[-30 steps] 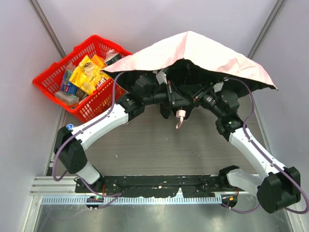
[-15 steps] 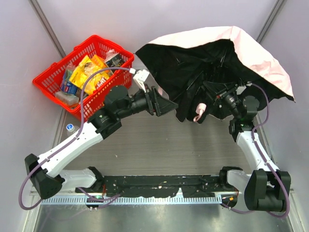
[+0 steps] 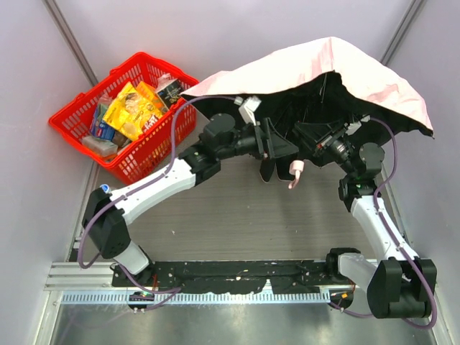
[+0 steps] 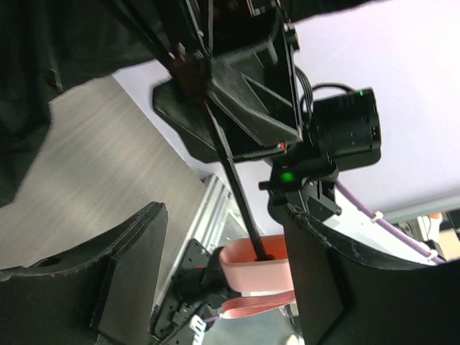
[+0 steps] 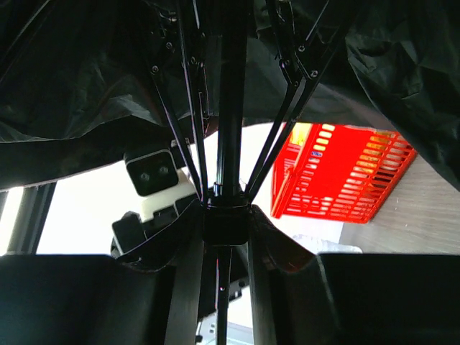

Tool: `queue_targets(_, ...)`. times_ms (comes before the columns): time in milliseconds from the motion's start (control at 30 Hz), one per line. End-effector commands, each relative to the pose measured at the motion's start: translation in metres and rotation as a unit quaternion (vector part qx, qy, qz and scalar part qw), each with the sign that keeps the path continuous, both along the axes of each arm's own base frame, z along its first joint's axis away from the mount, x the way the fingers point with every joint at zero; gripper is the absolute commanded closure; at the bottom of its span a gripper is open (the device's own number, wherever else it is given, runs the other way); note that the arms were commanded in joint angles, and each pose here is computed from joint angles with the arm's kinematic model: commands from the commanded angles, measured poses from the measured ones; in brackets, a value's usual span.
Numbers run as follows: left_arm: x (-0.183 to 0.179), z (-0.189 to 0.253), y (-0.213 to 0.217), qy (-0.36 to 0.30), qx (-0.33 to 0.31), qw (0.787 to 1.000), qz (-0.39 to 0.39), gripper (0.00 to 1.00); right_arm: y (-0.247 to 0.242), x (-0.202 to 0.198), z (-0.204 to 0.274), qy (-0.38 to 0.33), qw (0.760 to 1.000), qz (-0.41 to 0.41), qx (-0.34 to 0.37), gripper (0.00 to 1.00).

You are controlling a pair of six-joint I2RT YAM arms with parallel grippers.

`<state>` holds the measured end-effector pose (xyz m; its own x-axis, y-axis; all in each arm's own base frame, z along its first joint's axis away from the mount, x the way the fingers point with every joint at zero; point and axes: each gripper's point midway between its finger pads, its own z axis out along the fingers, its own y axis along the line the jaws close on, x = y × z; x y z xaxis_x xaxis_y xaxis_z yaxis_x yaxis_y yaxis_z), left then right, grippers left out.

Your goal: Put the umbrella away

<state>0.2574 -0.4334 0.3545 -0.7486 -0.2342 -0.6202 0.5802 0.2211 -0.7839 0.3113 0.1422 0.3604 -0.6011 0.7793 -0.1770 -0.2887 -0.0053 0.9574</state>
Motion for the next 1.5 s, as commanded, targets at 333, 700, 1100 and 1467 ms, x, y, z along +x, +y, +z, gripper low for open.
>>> queue_targets(333,-0.028,0.046,-0.035,-0.041,-0.064,0.996,-0.044,0.97,0.003,-0.027,0.056,-0.106,0.994,-0.018,-0.008,0.99)
queue_targets(700,0.017,0.086,0.005,-0.081,-0.083,0.992,0.054,1.0,0.037,-0.041,0.003,-0.022,1.0,-0.015,-0.004,0.99)
queue_targets(1100,0.004,0.075,0.025,-0.078,-0.078,0.992,0.067,0.81,0.04,-0.033,0.001,-0.01,1.0,-0.018,0.019,0.99)
queue_targets(1467,-0.028,0.006,0.091,-0.03,-0.028,0.997,0.069,0.36,0.003,-0.017,0.053,-0.089,0.993,0.029,0.066,0.99)
